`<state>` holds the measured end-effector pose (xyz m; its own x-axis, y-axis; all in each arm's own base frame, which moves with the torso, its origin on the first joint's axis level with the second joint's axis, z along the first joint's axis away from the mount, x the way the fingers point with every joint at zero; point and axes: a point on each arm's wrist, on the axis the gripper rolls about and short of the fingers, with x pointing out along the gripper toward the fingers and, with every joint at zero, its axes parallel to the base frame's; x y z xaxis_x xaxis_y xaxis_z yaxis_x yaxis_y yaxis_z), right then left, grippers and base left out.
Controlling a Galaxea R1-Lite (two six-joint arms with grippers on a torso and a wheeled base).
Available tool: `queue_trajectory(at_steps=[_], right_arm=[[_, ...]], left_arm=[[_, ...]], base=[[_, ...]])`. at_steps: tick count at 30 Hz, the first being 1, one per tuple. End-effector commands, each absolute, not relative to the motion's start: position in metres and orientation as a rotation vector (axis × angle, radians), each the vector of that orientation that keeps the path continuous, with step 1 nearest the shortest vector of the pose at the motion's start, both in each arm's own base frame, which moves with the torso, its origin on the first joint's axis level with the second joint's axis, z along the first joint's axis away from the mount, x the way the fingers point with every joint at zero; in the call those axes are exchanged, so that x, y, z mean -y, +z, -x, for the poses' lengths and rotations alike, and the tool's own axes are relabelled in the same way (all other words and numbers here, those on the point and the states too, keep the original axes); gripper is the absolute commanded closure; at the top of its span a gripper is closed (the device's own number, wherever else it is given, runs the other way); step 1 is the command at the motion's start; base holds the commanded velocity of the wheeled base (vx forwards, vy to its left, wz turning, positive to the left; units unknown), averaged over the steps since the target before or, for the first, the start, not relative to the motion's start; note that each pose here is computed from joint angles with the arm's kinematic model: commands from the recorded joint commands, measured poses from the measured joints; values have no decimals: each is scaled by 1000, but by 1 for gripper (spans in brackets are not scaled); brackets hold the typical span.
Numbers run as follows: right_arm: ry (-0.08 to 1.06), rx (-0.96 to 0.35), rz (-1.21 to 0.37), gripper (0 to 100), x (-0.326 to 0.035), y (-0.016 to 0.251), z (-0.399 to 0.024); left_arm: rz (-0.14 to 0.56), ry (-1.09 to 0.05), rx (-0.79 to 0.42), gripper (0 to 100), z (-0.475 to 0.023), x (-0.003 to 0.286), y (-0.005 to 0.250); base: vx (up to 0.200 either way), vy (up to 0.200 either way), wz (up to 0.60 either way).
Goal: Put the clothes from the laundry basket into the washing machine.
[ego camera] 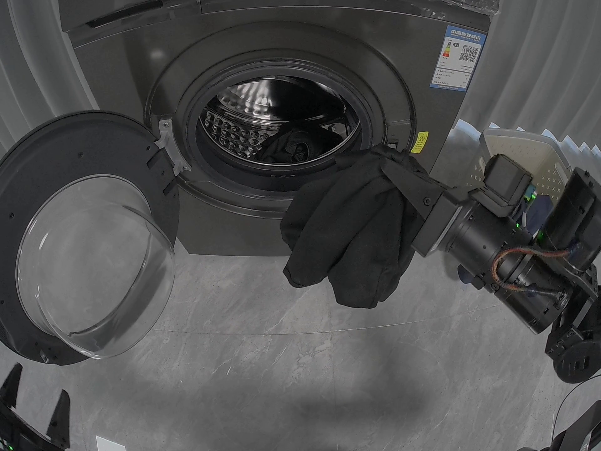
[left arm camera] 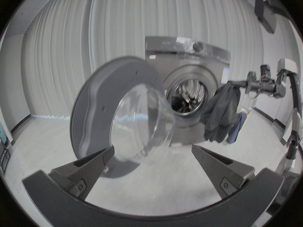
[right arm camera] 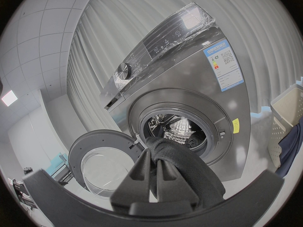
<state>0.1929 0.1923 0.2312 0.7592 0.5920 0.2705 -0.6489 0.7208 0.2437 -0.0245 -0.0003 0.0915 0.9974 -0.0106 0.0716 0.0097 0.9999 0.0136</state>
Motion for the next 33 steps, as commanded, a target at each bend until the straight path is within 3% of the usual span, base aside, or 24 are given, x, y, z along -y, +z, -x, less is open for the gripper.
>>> queue_trajectory(at_steps=[1,2,4,6,10,14,16,24,33], right_arm=[[702,179,-354,100,-207,232,-201],[702,179,-354,100,-208,232,-202],[725,178,-379,100,-220,231,-205],[734,201,-400,100,-225,233,-206],[731,236,-428,100,-230,239,-209],[738,232,-445,100,-232,240,-209],[749,229,-466,100,-234,238,-206],[748,244,-473,100,-232,243,-205],[749,243,-473,100,-231,243,-204]], left_arm=[[-20,-202,205,0,33,5,153],[-20,-211,195,0,32,5,153],[-7,-356,32,0,11,8,152],[0,-434,-49,0,-5,10,156],[17,-542,-110,0,-44,12,174],[21,-568,-136,0,-63,14,178],[20,-663,-146,0,-99,27,181],[68,-746,-201,0,-152,72,174],[72,-774,-238,0,-201,100,162]], base=[[0,0,0],[0,0,0],[0,0,0],[0,0,0],[0,0,0],[0,0,0],[0,0,0],[0,0,0],[0,0,0]])
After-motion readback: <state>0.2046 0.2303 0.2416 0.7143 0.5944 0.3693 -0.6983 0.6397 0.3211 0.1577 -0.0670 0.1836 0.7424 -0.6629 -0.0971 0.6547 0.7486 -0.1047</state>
